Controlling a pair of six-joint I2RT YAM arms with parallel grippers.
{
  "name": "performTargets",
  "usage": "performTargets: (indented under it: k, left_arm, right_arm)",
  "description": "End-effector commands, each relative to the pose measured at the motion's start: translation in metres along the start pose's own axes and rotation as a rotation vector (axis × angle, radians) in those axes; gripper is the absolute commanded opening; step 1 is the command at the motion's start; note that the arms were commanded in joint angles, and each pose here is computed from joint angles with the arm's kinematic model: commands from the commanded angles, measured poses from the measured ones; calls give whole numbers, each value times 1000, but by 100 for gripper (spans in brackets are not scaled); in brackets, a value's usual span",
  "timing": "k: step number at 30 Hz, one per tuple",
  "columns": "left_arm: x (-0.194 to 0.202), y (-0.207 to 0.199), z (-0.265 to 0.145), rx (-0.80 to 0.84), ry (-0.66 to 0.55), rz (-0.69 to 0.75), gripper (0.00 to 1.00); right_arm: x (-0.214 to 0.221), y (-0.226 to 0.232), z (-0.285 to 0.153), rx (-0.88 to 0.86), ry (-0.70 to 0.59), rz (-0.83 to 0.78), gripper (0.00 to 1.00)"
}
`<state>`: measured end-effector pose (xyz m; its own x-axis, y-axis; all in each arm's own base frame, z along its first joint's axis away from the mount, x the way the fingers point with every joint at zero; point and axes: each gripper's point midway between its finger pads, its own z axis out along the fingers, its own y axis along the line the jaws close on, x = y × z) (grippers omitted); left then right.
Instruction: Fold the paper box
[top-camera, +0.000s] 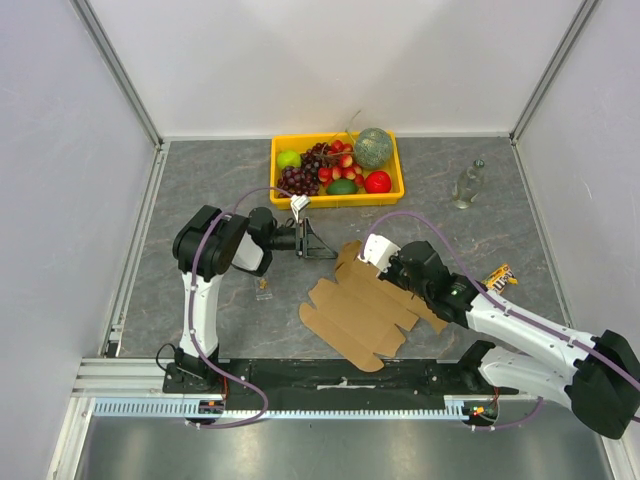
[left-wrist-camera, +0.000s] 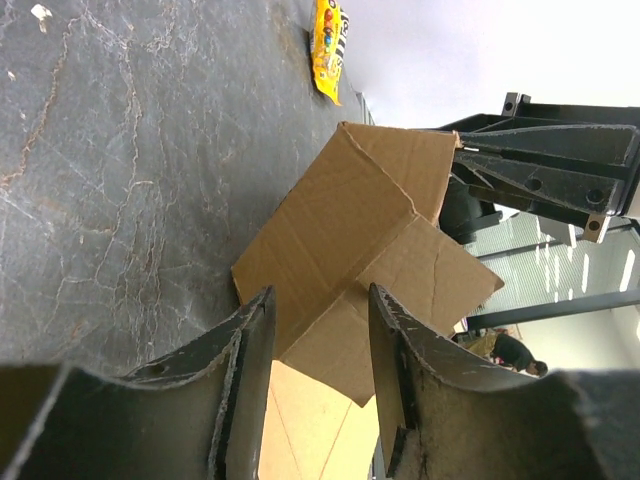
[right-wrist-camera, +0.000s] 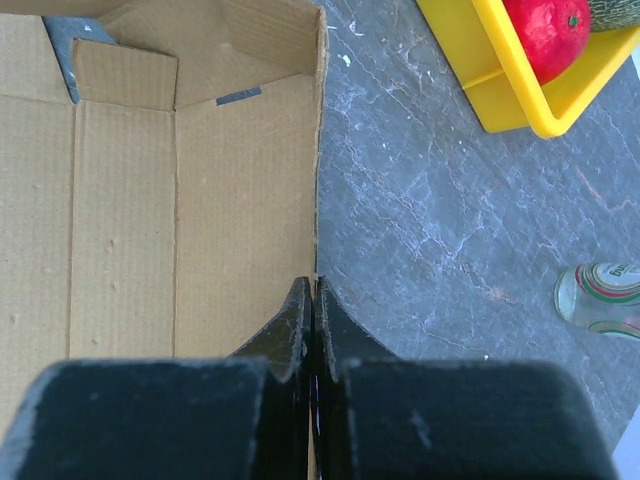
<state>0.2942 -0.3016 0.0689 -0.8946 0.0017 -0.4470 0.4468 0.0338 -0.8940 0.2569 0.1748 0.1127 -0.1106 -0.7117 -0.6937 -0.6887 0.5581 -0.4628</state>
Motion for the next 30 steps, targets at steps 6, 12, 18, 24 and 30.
performTargets:
  k: [6,12,18,24,30]
  left_arm:
    - [-14,-42,0,140,-35,419,50]
    - [-10,-44,3,149,-24,439,51]
    - [-5,-45,4,151,-19,448,52]
    - [-1,-45,2,139,-29,453,52]
    - [0,-49,0,138,-33,470,52]
  right_arm:
    - [-10,-1,1,9,-28,-33,3]
    - [-13,3,0,11,-27,-85,3]
    - [-16,5,-3,37,-26,-147,2]
    - [-17,5,-8,70,-33,-205,1]
    - [-11,7,-7,80,-9,-231,1]
